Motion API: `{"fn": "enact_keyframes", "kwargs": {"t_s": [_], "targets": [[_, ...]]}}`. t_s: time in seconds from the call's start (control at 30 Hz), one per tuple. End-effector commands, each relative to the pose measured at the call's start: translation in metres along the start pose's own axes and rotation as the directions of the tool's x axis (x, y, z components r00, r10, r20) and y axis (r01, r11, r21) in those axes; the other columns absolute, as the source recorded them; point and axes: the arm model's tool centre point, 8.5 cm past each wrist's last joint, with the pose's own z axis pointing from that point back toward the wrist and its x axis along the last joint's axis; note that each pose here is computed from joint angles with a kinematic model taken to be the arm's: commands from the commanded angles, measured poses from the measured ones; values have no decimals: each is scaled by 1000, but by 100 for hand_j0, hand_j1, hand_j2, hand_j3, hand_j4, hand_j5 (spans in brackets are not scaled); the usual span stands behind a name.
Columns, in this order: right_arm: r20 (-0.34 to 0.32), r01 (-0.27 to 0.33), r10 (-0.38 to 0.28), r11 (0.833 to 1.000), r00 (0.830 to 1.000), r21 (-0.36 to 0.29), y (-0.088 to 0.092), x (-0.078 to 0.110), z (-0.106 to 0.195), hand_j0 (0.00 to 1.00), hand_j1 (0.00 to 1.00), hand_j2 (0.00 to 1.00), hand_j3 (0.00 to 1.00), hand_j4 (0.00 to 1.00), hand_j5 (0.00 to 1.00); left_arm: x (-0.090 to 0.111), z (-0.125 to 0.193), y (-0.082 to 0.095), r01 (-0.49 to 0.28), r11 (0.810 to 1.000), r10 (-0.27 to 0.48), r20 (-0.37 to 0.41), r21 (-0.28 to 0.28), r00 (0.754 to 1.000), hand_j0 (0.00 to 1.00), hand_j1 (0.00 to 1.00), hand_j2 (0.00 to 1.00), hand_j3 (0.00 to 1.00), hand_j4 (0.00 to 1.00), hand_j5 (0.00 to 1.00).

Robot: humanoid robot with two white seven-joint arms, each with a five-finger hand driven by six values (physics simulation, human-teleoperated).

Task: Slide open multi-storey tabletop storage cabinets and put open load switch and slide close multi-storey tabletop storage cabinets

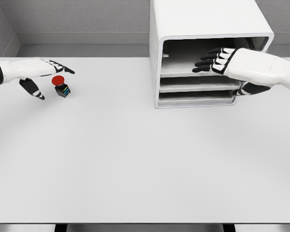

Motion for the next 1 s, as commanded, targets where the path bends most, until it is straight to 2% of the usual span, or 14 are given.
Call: {"fn": "enact_keyframes", "kwargs": {"t_s": [0.0, 0.07, 0.13, 0.23, 0.33, 0.4, 0.53, 0.63, 0.8, 0.87, 0.97], "targets": [[30, 74, -76, 995, 997, 59, 32, 0, -21, 100, 100, 100, 100, 100, 100, -2, -10, -6, -34, 999, 34, -5, -10, 999, 100, 100, 100, 100, 100, 100], [23, 69, -70, 996, 997, 47, 26, -5, -25, 100, 100, 100, 100, 100, 100, -5, -16, -8, -56, 998, 56, -19, -11, 998, 100, 100, 100, 100, 100, 100], [1, 89, -89, 996, 996, 22, 20, -20, -32, 100, 100, 100, 100, 100, 100, -7, -19, -10, -71, 997, 71, -24, -13, 997, 100, 100, 100, 100, 100, 100], [23, 104, -105, 993, 994, 54, 27, -20, -49, 100, 100, 100, 100, 100, 100, -13, -16, -8, -81, 997, 80, -43, -9, 996, 100, 100, 100, 100, 100, 100], [6, 120, -121, 991, 993, 58, 30, -28, -55, 100, 100, 100, 100, 100, 100, -8, -23, -8, -64, 998, 63, -38, -20, 997, 100, 100, 100, 100, 100, 100], [-33, 152, -151, 987, 988, 45, 28, -46, -59, 100, 100, 100, 100, 100, 100, -8, -23, -8, -64, 998, 64, -39, -21, 997, 98, 98, 98, 98, 98, 98], [-102, 193, -186, 979, 977, 67, 42, -66, -52, 100, 100, 100, 100, 100, 100, -9, -23, -6, -63, 998, 63, -40, -18, 997, 79, 79, 79, 79, 79, 79], [-152, 219, -205, 972, 967, 79, 51, -80, -44, 100, 100, 100, 100, 100, 100, -12, -22, -6, -69, 997, 68, -50, -19, 996, 76, 76, 76, 76, 76, 76], [-148, 214, -200, 974, 969, 80, 50, -79, -44, 100, 100, 100, 100, 100, 100, -15, -21, -7, -63, 998, 61, -65, -29, 996, 76, 76, 76, 76, 76, 76], [-107, 174, -165, 981, 980, 81, 41, -66, -49, 100, 100, 100, 100, 100, 100, -14, -21, -7, -59, 998, 56, -65, -31, 996, 74, 74, 74, 74, 74, 74], [-86, 149, -142, 985, 986, 83, 36, -59, -50, 100, 100, 100, 100, 100, 100, -12, -24, -6, -57, 998, 55, -60, -31, 997, 73, 73, 73, 73, 73, 73]]}}
